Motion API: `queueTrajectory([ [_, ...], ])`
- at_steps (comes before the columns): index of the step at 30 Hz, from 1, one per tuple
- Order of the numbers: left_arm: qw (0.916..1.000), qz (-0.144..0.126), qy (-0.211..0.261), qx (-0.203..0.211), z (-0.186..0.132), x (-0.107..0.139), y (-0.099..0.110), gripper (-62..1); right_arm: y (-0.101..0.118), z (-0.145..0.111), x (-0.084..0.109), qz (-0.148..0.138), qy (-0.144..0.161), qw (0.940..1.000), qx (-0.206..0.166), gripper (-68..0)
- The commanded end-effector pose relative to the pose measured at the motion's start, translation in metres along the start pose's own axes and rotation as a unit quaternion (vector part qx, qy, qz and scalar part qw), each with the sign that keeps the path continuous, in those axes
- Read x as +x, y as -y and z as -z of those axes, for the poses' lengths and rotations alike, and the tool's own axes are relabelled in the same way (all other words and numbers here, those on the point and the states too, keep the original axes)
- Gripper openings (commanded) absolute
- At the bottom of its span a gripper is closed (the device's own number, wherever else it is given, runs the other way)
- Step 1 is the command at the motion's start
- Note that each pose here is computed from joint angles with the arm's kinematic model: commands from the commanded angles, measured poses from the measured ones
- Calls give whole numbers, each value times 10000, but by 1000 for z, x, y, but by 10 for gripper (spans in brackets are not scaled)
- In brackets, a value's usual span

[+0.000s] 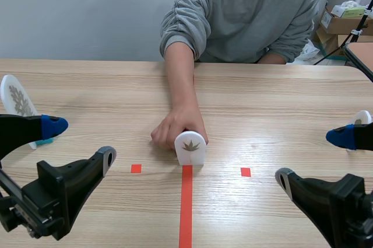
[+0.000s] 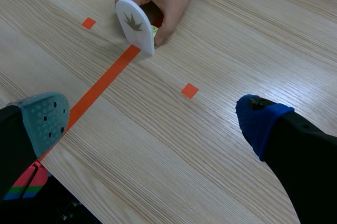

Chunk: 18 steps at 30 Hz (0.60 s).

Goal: Do the leaf sorting experiment

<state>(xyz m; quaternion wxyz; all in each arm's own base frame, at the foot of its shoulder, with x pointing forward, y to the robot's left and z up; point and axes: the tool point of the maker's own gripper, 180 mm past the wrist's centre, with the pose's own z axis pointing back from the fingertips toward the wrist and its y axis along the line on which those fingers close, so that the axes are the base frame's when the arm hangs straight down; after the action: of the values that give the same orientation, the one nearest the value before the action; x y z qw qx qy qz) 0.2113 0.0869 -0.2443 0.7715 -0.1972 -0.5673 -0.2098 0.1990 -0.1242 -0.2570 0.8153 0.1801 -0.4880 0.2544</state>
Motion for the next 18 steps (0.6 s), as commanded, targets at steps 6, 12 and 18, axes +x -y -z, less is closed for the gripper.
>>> queueTrajectory([
  [6, 9998, -4, 217, -40, -1, 11, 4, -43, 4, 0, 8, -10, 152, 9999, -42, 4],
  [12, 9998, -4, 217, -40, -1, 11, 4, -43, 4, 0, 8, -10, 152, 9999, -42, 4],
  [18, 9998, -4, 217, -40, -1, 11, 4, -43, 4, 0, 8, -9, 147, 9999, -42, 4],
])
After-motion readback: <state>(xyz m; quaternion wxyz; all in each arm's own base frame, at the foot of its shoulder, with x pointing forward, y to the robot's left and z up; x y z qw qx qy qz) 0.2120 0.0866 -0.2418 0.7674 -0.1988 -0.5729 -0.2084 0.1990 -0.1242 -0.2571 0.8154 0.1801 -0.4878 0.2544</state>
